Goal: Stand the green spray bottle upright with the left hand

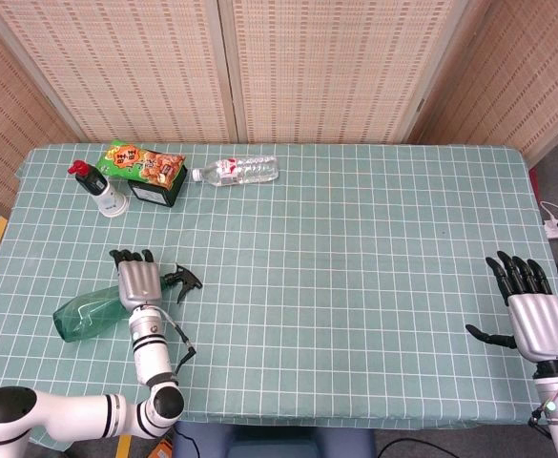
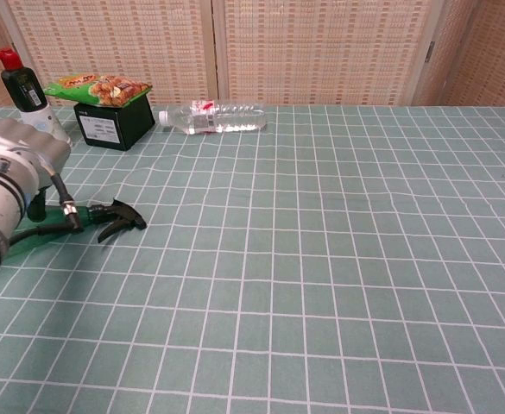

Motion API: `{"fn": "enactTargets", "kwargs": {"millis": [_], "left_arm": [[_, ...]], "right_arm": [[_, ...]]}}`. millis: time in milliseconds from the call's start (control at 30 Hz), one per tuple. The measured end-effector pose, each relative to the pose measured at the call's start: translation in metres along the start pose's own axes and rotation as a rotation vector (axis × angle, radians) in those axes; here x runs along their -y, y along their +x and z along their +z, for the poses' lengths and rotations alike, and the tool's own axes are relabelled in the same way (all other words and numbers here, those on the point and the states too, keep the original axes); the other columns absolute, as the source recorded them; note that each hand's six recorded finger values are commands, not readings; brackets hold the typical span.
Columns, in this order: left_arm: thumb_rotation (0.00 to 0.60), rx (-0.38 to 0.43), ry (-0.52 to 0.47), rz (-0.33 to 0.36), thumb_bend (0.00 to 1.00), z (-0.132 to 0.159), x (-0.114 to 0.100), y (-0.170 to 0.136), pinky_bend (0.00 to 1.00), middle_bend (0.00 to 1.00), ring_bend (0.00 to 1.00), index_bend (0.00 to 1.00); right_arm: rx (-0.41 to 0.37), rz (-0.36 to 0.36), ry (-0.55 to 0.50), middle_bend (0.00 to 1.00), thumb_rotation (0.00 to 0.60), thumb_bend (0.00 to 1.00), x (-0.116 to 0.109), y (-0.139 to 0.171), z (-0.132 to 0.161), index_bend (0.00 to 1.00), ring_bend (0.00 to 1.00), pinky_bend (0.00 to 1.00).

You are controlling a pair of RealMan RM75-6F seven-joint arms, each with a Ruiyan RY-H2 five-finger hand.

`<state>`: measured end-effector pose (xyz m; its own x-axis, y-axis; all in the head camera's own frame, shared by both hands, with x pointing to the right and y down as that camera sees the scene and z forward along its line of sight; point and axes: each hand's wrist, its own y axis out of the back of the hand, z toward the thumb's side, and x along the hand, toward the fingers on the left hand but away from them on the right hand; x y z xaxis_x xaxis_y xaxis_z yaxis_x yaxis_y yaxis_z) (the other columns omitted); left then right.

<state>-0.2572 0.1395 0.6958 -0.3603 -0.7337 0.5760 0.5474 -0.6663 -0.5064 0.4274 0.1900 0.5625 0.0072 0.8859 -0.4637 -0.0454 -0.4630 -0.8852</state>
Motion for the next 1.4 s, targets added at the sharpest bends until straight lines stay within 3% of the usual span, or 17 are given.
{"fn": "enactTargets", "kwargs": {"millis": [233, 567, 867, 1067, 1400], "left_arm": [[0.6, 0.002, -0.04, -0.065, 0.24, 0.001, 0.018, -0.002, 0.15, 0.23, 0.16, 0.15], [0.6, 0.038, -0.056, -0.06, 0.24, 0.019, 0.01, -0.006, 0.17, 0.24, 0.17, 0.16], [0.6, 0.04, -0.039, -0.074, 0.25, 0.031, 0.019, 0.005, 0.2, 0.28, 0.21, 0.19], [0.6, 0.053, -0.114, -0.047, 0.26, 0.035, 0.022, 0.012, 0.31, 0.39, 0.32, 0.31], [0.6, 0.046, -0.208, 0.073, 0.29, 0.029, 0.021, 0.022, 0.43, 0.57, 0.48, 0.47]], "right_arm": [[-0.003, 0.005, -0.004, 0.0, 0.6, 0.0, 0.0, -0.001, 0.002, 0.0, 0.0, 0.0], [-0.005, 0.006, -0.008, 0.0, 0.6, 0.0, 0.0, -0.003, 0.002, 0.0, 0.0, 0.0], [0.005, 0.011, -0.013, 0.0, 0.6, 0.0, -0.001, -0.004, -0.001, 0.0, 0.0, 0.0], [0.007, 0.035, -0.037, 0.0, 0.6, 0.0, 0.001, -0.005, -0.002, 0.0, 0.0, 0.0], [-0.002, 0.025, -0.033, 0.0, 0.6, 0.0, 0.0, -0.005, 0.0, 0.0, 0.0, 0.0]]}}
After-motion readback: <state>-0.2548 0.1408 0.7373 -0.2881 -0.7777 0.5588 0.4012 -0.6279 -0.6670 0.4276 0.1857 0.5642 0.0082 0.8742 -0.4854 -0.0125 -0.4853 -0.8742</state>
